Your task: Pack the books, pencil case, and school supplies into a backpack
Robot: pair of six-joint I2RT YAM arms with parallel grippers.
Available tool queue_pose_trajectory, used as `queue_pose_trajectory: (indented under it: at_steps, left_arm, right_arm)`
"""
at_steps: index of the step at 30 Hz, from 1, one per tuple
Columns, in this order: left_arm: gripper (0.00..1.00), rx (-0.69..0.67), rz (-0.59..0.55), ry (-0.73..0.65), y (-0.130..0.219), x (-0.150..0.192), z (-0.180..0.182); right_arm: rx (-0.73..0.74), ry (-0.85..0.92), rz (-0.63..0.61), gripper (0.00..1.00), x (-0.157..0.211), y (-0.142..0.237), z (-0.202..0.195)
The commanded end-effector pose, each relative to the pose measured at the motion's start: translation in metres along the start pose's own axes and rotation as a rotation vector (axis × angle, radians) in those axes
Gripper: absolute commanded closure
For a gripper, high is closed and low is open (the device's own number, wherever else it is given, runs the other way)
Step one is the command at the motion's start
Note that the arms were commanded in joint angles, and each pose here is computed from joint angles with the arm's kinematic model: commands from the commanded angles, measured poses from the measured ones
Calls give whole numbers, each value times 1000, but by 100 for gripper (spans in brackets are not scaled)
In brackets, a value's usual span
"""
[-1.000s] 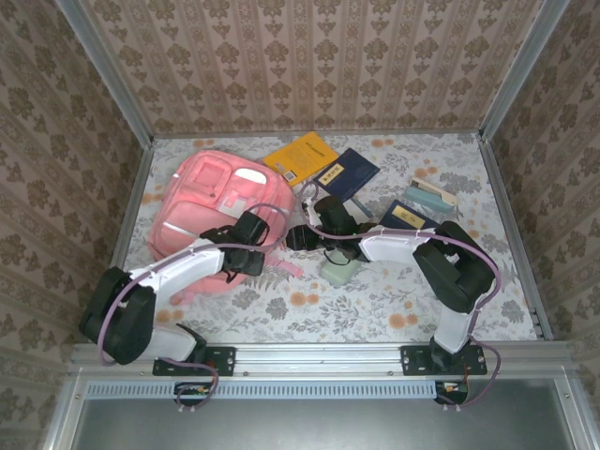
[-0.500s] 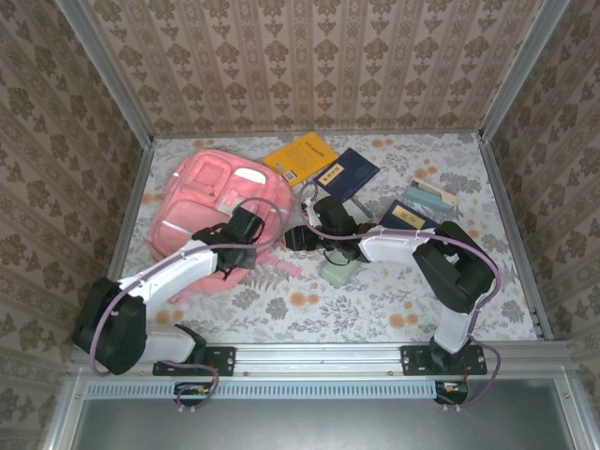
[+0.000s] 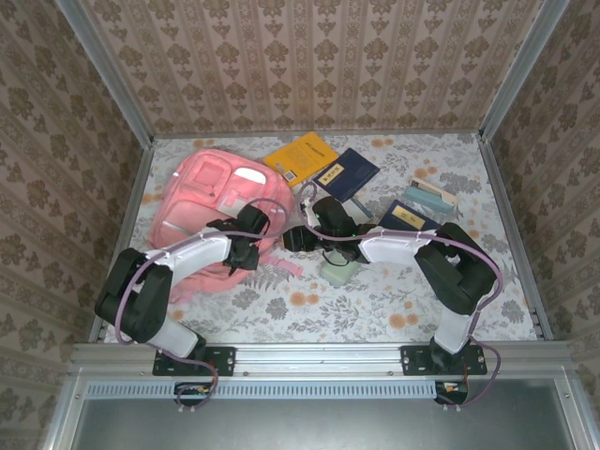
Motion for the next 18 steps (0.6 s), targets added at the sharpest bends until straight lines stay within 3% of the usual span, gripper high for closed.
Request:
queue_pose_trajectory:
  at_steps: [1,2,7,18]
  left_arm:
    - [95,-30,25,-7,-3,4,-1]
    - [100,-36,4,-8,2,3,-1]
    - [100,-39,-105,-26,33,-3,3]
    - [100,40,-184,8,76,-2,16]
  right_arm:
    - [-30,45,-60,48,-6,9,12]
    - [-31,55,-68,48,-5,9,14]
    - [-32,103,-70,51,-6,4,18]
    - [-103,178,-53,61,-11,-20,23]
Point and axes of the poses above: each hand's point on the last joint's axis, 136 mm out from that joint toward the fingers, its own y axis back along the fingers, its own z axis along the line the jaws close on, x = y × z, the point moved 10 cm from there along y, back along the fingers, and after that the axes turned 12 degrees about y, right-handed, at the moved point
